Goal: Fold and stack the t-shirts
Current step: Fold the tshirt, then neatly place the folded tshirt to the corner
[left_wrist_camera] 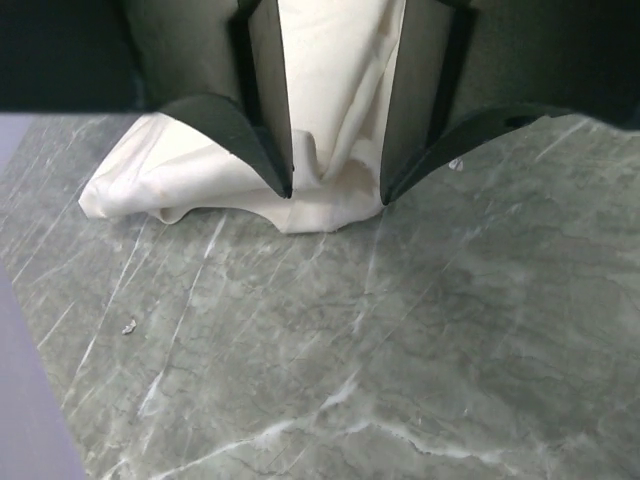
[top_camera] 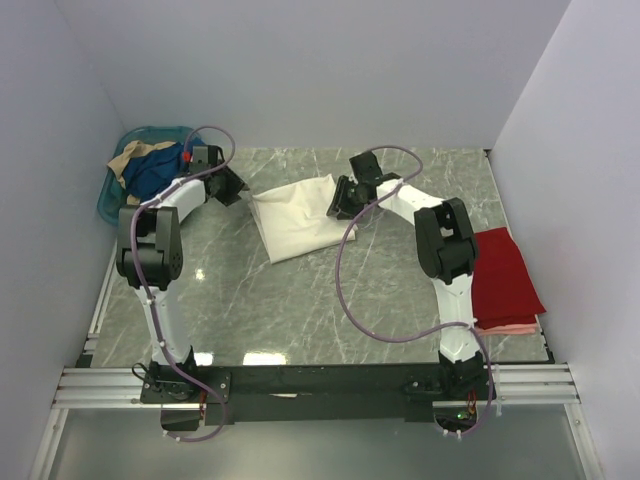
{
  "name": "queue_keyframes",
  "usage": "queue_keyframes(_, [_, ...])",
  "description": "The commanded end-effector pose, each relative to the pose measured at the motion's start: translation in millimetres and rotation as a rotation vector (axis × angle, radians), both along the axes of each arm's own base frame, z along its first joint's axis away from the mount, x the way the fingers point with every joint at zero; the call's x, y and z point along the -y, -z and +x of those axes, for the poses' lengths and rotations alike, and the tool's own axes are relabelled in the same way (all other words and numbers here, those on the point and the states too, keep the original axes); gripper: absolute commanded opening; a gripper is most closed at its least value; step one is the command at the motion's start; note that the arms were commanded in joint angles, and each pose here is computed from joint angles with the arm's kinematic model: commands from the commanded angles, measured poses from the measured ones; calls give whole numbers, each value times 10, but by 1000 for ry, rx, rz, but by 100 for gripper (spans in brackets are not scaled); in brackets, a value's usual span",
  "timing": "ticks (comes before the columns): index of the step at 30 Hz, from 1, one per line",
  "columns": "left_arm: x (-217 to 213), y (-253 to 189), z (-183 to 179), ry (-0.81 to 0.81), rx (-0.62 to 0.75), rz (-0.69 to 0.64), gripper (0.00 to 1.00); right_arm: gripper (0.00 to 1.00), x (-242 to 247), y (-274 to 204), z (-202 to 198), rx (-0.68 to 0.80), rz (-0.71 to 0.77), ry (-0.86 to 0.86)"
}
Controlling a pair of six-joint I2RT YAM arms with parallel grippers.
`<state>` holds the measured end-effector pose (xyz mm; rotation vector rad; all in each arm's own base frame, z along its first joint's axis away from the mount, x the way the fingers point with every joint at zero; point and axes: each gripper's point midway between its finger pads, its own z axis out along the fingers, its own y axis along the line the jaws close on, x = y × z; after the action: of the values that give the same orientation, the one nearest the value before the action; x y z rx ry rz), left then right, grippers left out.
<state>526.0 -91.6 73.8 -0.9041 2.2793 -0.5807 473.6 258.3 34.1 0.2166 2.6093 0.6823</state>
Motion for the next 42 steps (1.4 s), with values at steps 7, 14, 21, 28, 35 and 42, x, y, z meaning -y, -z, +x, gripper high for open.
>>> queue_keyframes(7, [297, -707, -205, 49, 144, 54, 48, 47, 188, 41, -406, -51, -77, 31])
queue_keyframes(14, [959, -410, -774, 158, 96, 49, 43, 47, 259, 47, -715, -46, -73, 72])
queue_keyframes(21, [1348, 167, -1213, 241, -8, 101, 41, 47, 336, 22, -937, -32, -71, 91])
queue_keyframes(28, [1436, 456, -1611, 284, -76, 156, 40, 47, 374, 176, -1264, -64, -79, 84])
queue_keyframes(35, [1268, 488, -2077, 302, -102, 162, 39, 47, 361, 65, -1640, -44, -56, 54])
queue_keyframes(42, [1269, 59, -2076, 333, -21, 156, 40, 51, 383, -229, -1673, 16, -45, 59])
